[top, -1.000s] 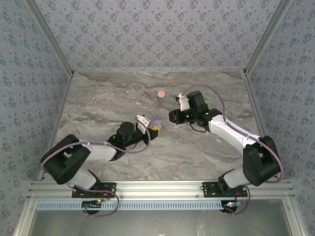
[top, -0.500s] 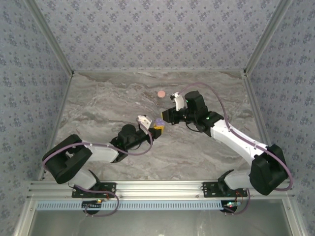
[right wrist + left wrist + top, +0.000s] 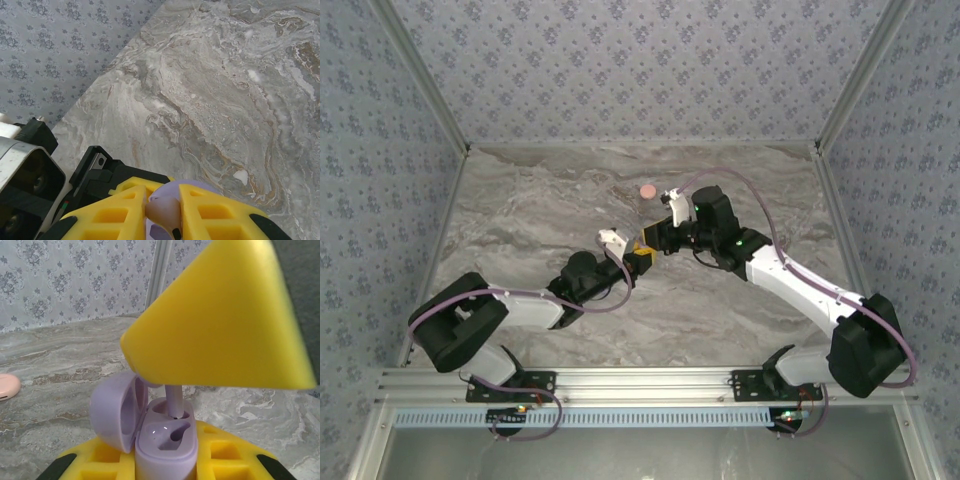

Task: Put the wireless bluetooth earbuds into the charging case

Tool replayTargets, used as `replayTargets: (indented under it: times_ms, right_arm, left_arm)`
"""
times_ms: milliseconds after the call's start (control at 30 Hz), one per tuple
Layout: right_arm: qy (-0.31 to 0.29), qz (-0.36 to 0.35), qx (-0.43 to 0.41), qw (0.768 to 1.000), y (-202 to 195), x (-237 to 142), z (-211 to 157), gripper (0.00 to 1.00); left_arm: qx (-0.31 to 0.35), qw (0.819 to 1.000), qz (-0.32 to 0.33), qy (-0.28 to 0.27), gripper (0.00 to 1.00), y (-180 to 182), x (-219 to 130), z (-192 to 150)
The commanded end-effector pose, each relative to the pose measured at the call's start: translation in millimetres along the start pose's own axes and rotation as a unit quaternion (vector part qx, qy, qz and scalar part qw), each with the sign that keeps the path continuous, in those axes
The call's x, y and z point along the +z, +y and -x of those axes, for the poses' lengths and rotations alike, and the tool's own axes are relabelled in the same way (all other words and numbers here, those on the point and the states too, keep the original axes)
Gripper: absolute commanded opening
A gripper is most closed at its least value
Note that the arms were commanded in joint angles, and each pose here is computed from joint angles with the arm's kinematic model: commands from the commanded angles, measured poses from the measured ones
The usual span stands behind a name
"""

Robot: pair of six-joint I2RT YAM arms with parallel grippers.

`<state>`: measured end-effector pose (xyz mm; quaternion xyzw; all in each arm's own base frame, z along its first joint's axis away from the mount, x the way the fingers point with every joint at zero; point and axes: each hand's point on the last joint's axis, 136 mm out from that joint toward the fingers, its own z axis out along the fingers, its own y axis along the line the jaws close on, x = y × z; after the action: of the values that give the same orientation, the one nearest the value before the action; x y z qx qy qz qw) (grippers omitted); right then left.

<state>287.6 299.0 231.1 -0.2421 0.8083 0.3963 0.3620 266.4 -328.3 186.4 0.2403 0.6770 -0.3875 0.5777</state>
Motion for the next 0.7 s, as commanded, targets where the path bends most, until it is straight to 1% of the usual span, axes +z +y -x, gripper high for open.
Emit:
replayTargets:
  times_ms: [0, 433, 667]
  right_arm:
    - [-0.024, 0.017, -0.025, 0.999, 15, -6, 16, 0.22]
    - [-0.011, 0.021, -0.023, 0.999, 15, -1, 9, 0.22]
    - [-0.005, 0.021, -0.025, 0.999, 15, 1, 4, 0.22]
  left_arm:
    - [-0.006, 0.999, -0.006, -0.044, 0.2, -7, 4, 28]
    - [-0.01, 0.999, -0.008, -0.052, 0.2, -9, 1, 36]
    - [-0.014, 0.998, 0.004, -0.053, 0.2, -5, 0, 39]
